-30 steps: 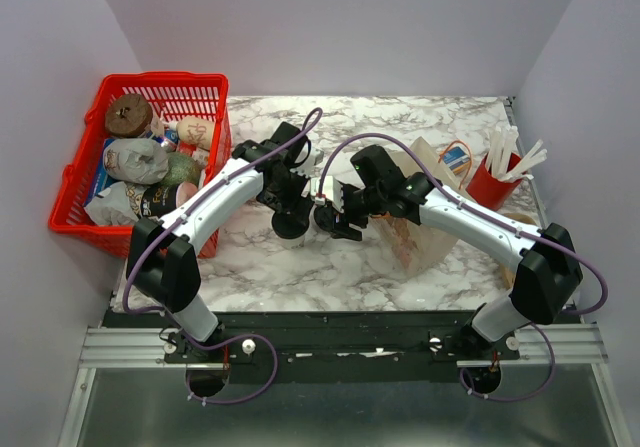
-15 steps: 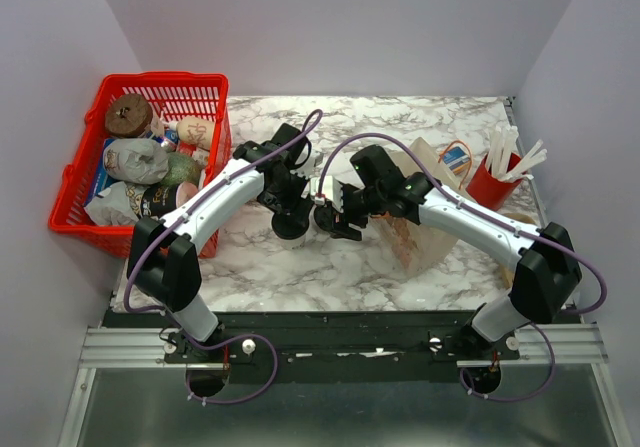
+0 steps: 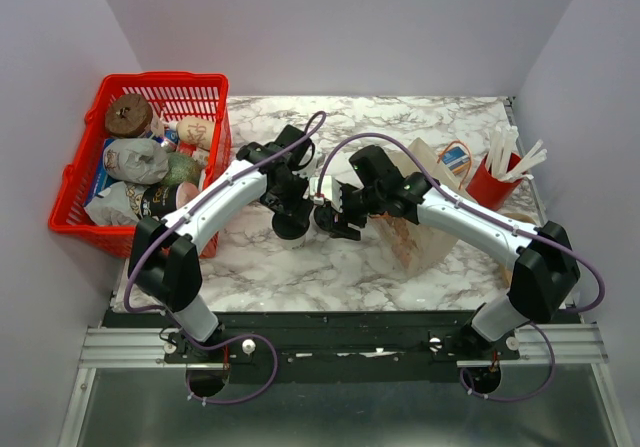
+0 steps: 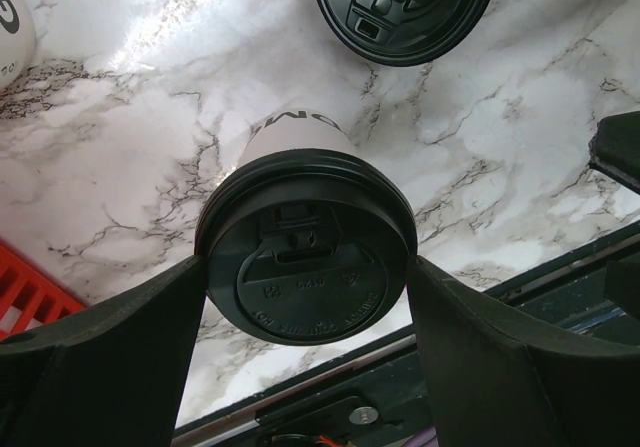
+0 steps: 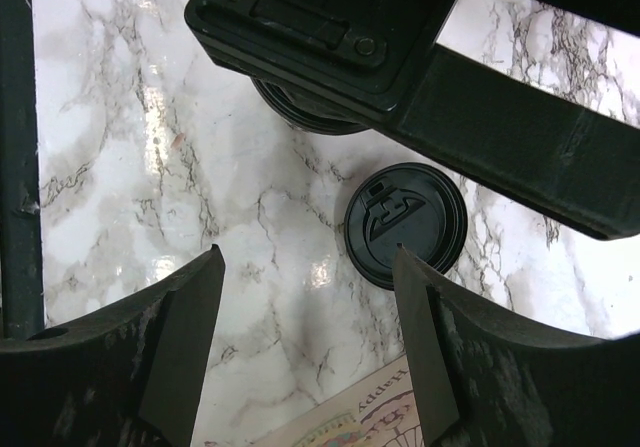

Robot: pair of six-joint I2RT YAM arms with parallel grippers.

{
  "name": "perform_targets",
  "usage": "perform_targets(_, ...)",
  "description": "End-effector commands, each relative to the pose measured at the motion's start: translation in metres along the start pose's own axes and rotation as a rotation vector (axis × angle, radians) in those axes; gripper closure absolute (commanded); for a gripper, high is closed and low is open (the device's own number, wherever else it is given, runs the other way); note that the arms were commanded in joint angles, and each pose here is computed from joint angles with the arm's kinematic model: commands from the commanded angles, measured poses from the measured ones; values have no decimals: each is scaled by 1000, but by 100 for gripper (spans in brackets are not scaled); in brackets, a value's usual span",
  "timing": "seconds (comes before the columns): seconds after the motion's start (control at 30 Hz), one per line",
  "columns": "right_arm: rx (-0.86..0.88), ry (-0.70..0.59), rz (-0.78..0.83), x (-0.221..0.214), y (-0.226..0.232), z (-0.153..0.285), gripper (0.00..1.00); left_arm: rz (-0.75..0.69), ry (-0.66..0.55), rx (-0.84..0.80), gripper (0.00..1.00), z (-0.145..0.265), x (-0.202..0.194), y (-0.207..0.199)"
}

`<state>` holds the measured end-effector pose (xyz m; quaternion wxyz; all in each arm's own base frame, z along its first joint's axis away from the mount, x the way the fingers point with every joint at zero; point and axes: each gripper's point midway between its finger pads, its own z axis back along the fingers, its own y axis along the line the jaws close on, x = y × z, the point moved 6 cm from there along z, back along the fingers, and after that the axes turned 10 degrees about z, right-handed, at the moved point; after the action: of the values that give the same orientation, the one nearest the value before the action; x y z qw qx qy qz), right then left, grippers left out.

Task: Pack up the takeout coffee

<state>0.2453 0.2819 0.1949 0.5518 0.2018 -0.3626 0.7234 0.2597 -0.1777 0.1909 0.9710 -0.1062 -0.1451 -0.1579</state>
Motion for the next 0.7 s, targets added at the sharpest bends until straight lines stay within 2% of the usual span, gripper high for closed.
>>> perform_targets(0.0, -19, -18, 8, 4, -8, -1, 23, -30, 20, 57, 14, -8, 0, 1)
perform_targets(0.47, -33, -19, 16, 5, -7, 4, 23, -137, -6, 106, 18, -12, 15, 8)
perform_targets(0.67, -37, -18, 19, 7, -9, 5, 22, -196, 15, 115, 12, -9, 10, 12)
